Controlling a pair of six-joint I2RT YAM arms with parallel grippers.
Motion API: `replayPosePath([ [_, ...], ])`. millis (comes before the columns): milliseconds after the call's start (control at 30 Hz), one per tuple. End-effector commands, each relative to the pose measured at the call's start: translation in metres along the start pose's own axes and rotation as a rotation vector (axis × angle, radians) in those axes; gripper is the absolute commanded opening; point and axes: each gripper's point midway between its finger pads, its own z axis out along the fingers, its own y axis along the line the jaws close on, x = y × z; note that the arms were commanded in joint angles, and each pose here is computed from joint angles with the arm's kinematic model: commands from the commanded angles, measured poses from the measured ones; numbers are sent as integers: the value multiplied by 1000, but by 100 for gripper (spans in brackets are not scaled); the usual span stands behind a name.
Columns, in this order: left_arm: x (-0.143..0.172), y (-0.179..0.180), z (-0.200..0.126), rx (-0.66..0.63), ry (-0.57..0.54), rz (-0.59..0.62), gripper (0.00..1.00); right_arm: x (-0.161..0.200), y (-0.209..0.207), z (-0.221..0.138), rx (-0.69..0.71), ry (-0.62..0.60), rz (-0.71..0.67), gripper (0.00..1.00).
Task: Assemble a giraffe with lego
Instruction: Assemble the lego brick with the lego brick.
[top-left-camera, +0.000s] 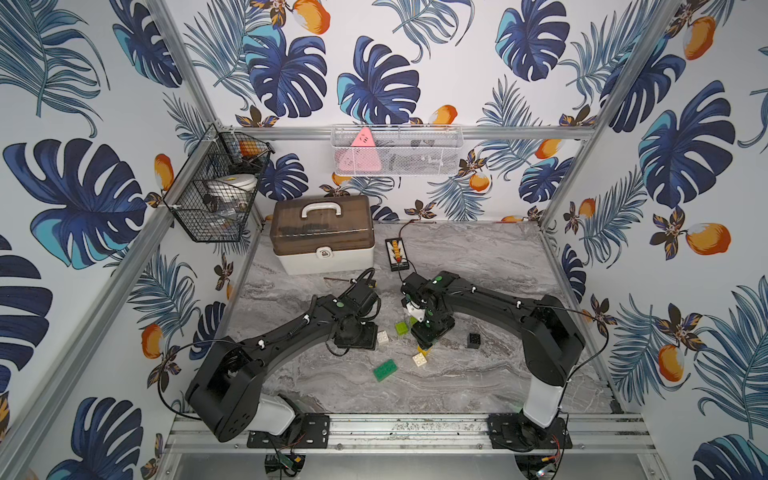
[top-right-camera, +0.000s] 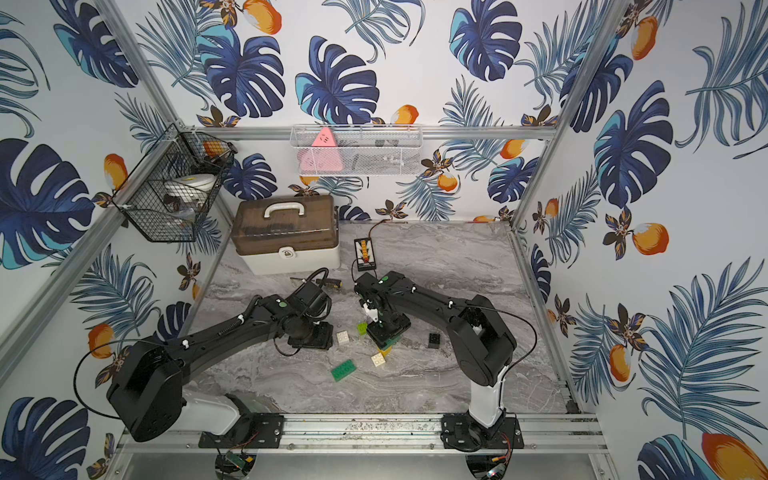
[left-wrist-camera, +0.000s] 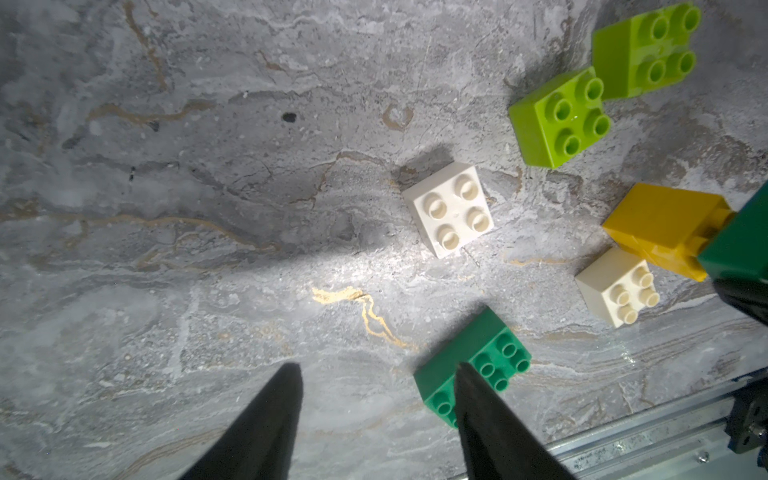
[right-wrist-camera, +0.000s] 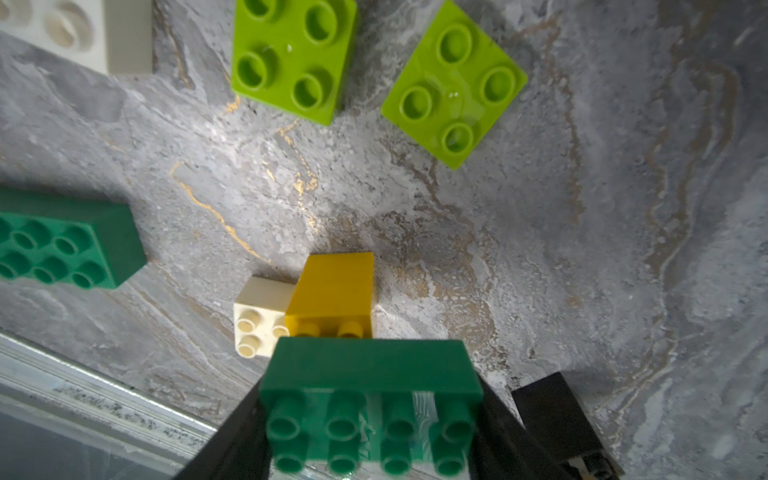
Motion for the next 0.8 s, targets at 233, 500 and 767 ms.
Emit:
replayPosePath([
  [233,-3,-1,-1,0,1,13,64,1,0,6,1,11,16,54],
  [500,-3,-1,-2,0,-4,11,64,6,-3,12,18,37,21,54],
  [767,-4,0,-3,-3,-8,10,64,14,-7,13,41,50,31,54],
])
